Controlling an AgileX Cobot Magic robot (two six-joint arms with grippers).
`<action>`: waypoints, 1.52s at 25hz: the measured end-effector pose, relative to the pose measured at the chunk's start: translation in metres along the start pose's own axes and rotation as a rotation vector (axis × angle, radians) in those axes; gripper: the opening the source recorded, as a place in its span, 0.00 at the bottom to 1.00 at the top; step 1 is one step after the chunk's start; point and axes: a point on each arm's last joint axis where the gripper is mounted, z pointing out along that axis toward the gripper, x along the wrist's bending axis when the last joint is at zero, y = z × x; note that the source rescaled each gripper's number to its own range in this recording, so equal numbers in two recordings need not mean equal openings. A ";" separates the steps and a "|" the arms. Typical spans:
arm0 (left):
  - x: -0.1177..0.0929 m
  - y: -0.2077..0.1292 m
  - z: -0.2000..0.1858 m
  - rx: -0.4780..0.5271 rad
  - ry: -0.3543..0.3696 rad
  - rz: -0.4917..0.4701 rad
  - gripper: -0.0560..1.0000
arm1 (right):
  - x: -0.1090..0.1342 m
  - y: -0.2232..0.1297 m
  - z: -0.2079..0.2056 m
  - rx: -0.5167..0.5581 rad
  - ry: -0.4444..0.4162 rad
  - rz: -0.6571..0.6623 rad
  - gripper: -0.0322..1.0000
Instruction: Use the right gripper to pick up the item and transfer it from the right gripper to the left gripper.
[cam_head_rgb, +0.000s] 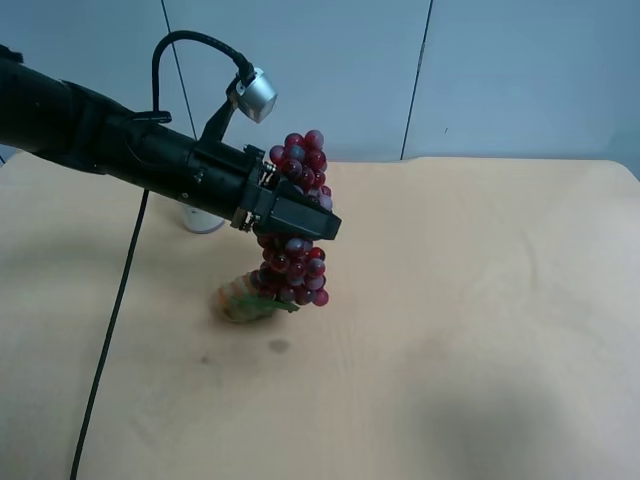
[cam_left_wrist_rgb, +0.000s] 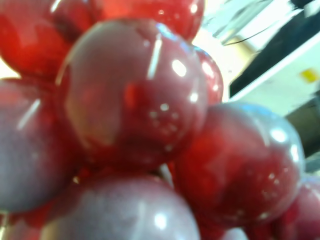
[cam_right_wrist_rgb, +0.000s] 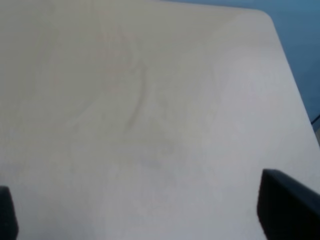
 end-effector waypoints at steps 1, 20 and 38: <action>-0.002 0.002 -0.004 0.011 0.031 0.009 0.08 | 0.000 0.000 0.000 0.000 0.000 0.002 0.90; -0.005 -0.002 -0.060 0.286 0.554 -0.128 0.07 | 0.000 0.000 0.000 0.000 -0.005 0.019 0.92; 0.017 -0.016 -0.082 0.453 0.848 -0.164 0.06 | 0.000 0.000 0.000 0.000 -0.005 0.019 1.00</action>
